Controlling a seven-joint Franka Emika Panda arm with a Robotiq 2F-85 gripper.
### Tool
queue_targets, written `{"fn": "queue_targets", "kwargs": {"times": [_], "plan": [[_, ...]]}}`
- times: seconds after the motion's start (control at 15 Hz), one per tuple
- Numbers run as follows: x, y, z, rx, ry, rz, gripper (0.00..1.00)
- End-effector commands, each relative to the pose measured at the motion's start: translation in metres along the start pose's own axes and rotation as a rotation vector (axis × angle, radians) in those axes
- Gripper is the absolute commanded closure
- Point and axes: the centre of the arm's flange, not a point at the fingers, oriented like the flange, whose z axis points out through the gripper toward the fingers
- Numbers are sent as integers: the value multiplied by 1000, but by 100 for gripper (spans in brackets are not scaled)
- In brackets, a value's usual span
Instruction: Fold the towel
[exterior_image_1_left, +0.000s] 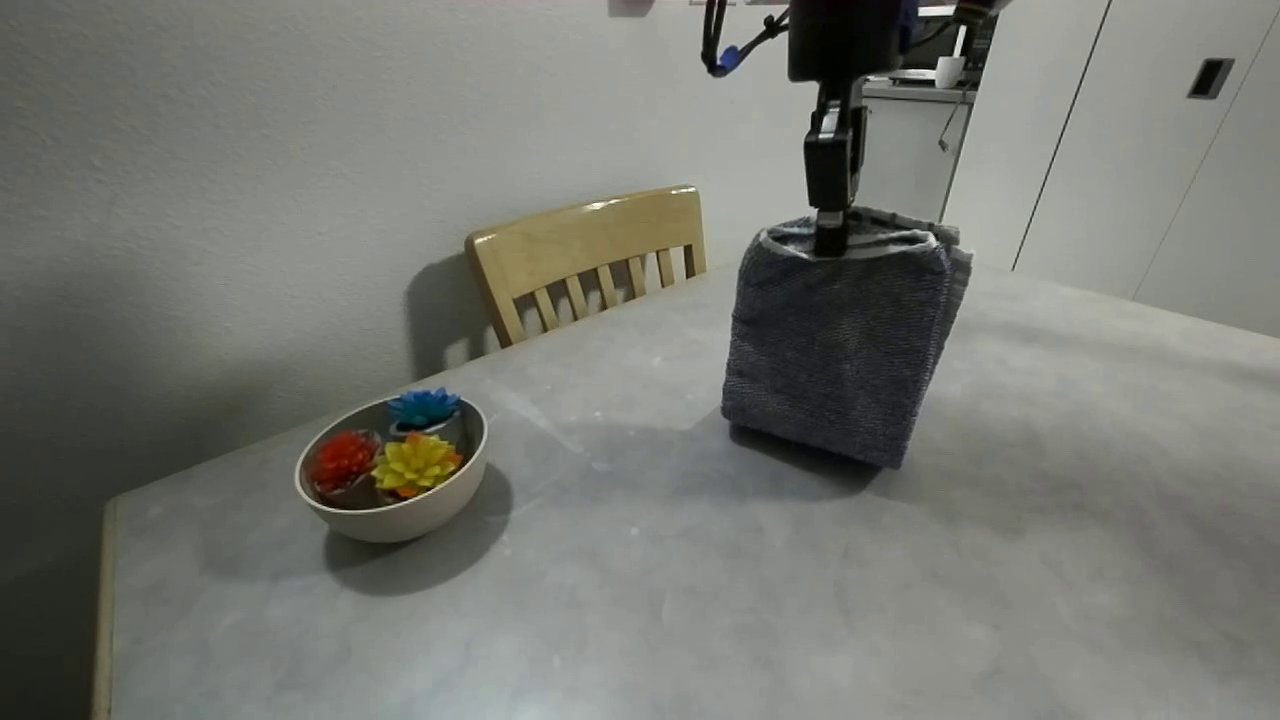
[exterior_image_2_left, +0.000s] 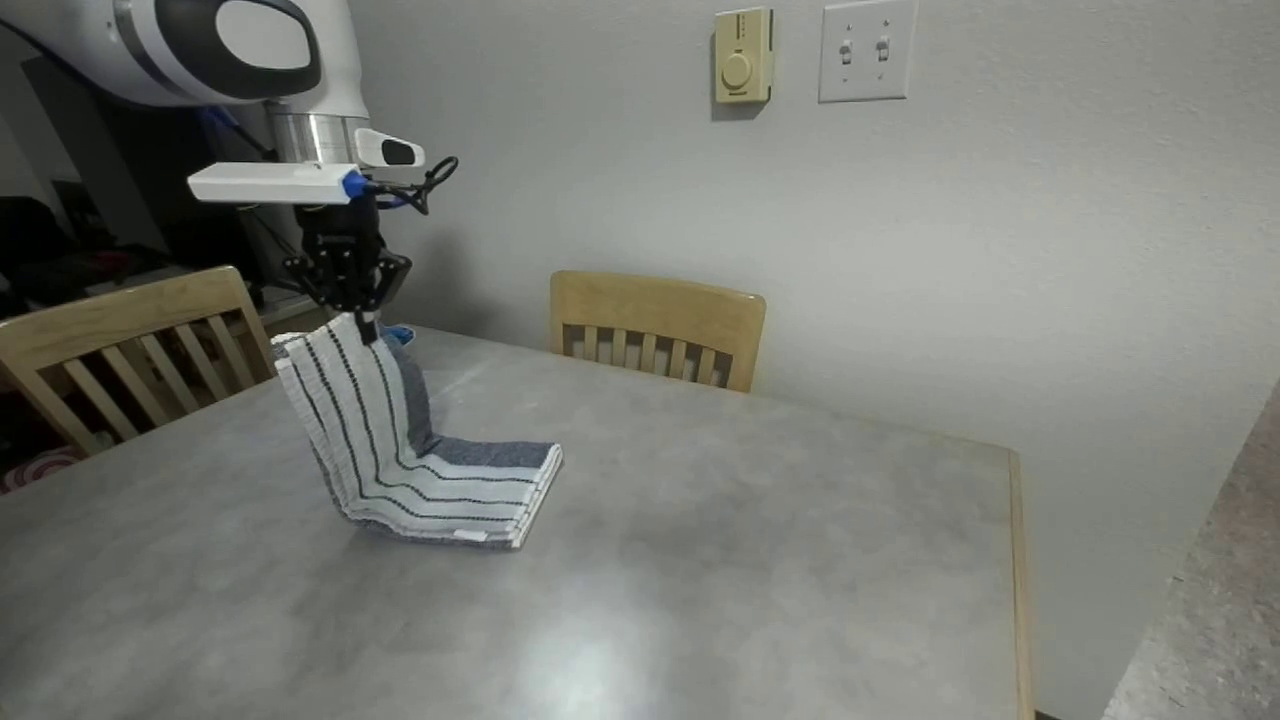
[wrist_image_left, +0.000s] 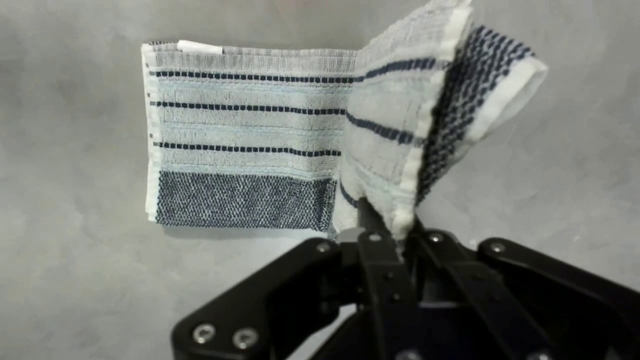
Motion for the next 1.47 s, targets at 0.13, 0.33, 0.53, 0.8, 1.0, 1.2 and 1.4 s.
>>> {"fn": "queue_targets", "kwargs": {"times": [0.13, 0.33, 0.53, 0.8, 1.0, 1.2, 1.4], "plan": [[-22, 29, -15, 27, -4, 5, 98], [-29, 48, -16, 53, 2, 13, 98], [-35, 69, -12, 96, 3, 24, 98], [-44, 100, -2, 169, -1, 42, 98], [-50, 122, 8, 201, -26, 24, 98], [-48, 140, 23, 219, -71, -39, 98], [-41, 145, 36, 236, -117, -132, 98]]}}
